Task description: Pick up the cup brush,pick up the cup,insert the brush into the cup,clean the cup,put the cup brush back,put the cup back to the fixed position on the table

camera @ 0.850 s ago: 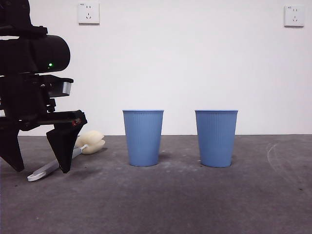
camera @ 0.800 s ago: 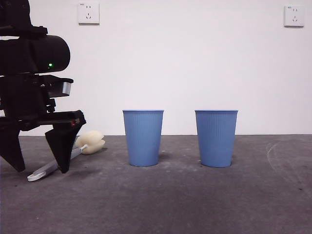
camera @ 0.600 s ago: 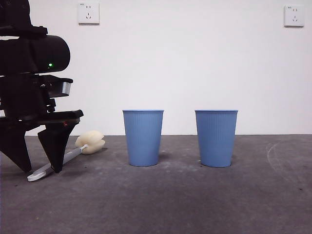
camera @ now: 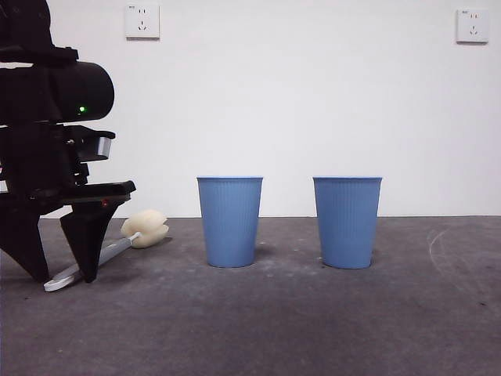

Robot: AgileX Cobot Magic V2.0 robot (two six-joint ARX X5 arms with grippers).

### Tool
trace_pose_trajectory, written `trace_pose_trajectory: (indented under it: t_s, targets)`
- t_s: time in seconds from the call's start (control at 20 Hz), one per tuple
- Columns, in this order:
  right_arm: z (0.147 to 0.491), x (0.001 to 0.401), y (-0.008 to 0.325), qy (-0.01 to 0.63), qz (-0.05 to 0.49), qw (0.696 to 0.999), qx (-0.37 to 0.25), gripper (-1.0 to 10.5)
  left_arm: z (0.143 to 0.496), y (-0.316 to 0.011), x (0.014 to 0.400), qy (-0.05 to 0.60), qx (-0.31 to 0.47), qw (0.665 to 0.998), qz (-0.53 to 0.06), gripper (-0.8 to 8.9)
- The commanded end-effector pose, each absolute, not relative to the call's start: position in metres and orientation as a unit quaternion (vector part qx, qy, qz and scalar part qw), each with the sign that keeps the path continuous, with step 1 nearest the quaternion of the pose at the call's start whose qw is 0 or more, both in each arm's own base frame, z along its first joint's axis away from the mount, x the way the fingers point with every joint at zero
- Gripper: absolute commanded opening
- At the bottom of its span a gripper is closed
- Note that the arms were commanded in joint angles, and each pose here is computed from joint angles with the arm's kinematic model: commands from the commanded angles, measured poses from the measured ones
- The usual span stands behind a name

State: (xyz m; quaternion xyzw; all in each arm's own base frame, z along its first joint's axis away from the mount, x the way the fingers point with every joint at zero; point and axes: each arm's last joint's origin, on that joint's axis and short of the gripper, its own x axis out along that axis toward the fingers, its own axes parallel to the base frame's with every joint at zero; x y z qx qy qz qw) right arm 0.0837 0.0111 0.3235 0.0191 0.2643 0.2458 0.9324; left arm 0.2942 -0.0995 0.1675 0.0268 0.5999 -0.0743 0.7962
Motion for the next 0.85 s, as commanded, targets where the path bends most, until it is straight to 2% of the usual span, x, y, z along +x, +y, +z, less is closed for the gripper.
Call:
trace_pose_trajectory:
  t_s: [0.05, 0.25, 0.5, 0.85]
  targets:
    - [0.325, 0.083, 0.011, 0.264, 0.245, 0.933, 0.023, 5.6, 0.156, -0.099, 0.293, 0.619, 0.033, 0.782, -0.06, 2.05]
    - [0.324, 0.083, 0.011, 0.264, 0.245, 0.933, 0.023, 5.6, 0.156, -0.101, 0.293, 0.616, 0.032, 0.784, -0.064, -0.01]
    - [0.324, 0.083, 0.011, 0.264, 0.245, 0.933, 0.023, 5.6, 0.166, -0.1, 0.29, 0.609, 0.039, 0.789, -0.072, -0.12]
    - [0.328, 0.086, 0.011, 0.243, 0.244, 0.938, 0.022, 5.6, 0.228, -0.072, 0.275, 0.52, 0.03, 0.85, -0.076, -0.12]
